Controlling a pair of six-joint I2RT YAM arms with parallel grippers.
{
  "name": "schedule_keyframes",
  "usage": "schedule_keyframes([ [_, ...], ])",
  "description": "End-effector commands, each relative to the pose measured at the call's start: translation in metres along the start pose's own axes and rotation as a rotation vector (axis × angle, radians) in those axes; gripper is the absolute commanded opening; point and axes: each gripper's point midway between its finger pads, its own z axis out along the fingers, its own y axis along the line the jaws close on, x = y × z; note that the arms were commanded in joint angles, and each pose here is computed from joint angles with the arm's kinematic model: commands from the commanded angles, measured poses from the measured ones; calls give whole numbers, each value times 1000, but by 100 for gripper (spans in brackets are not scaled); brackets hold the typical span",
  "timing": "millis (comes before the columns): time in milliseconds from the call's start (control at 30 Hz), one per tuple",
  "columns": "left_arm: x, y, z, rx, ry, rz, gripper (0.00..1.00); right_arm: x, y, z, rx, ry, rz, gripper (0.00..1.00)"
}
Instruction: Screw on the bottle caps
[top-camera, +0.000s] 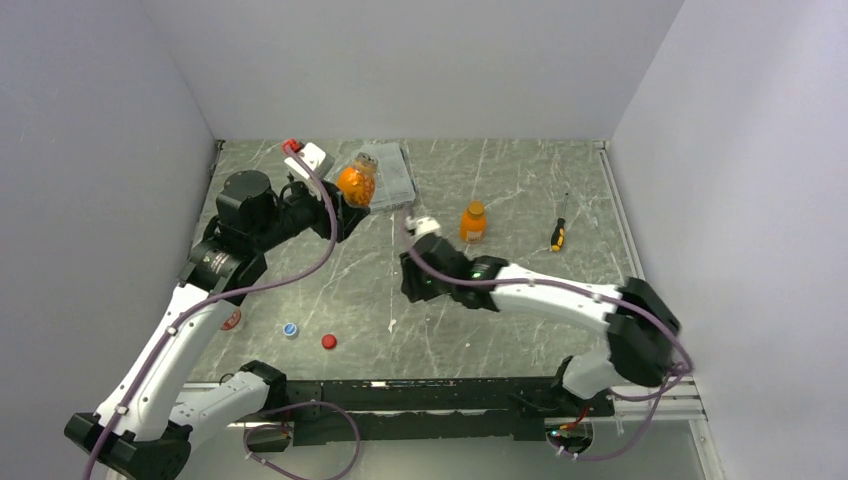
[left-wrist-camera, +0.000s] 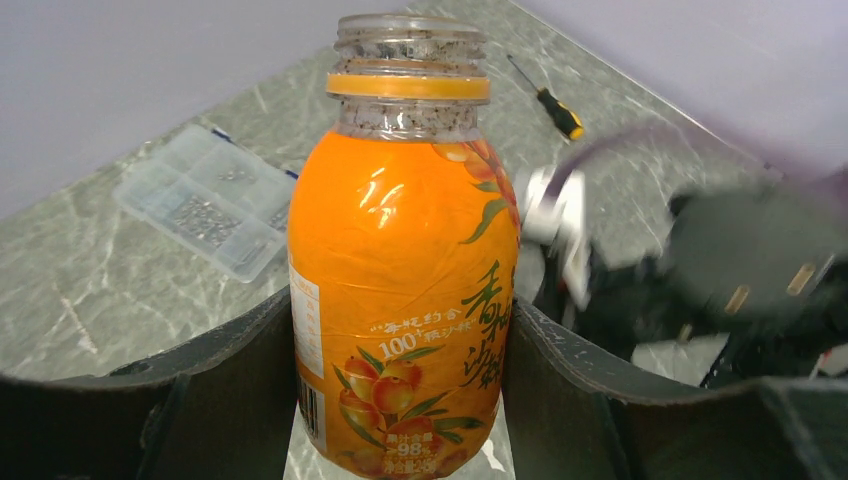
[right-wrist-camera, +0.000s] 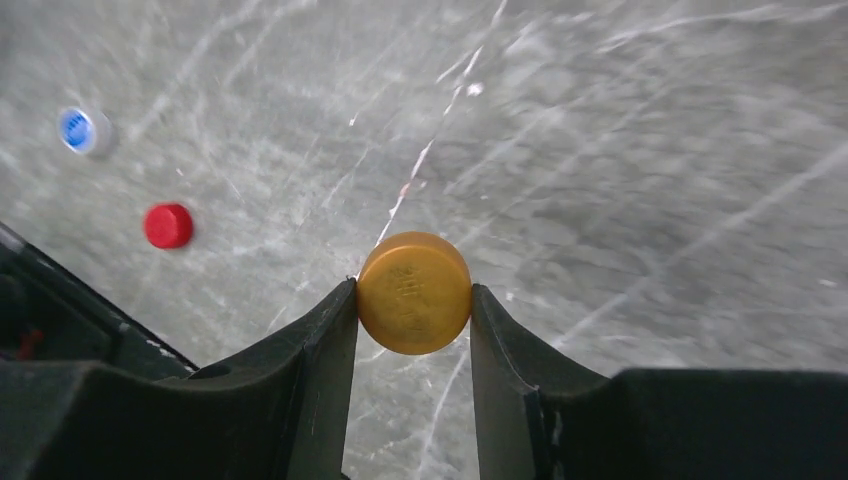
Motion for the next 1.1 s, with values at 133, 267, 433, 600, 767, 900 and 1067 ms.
schedule_keyframes([
  [133,10,-36,-5,242,-52,177,48,-64,-30,-95,-144,-187,166,25],
  [267,30,-53,-9,367,-18,206,48,-97,-35,-147,-265,-289,174,26],
  [433,48,-77,-17,537,11,214,43,-128,-17,-206,-473,-376,118,26],
  [600,55,-95,-27,659,18,204,43,-145,14,-253,-721,-432,69,26],
  [767,51,-107,-33,722,-2,211,40,-157,32,-274,-869,-468,46,26],
  [900,43,-118,-37,770,-38,219,38,-165,36,-273,-908,-476,53,27],
  [1067,42,-123,-35,783,-40,230,37,-169,44,-271,-975,-465,44,28],
])
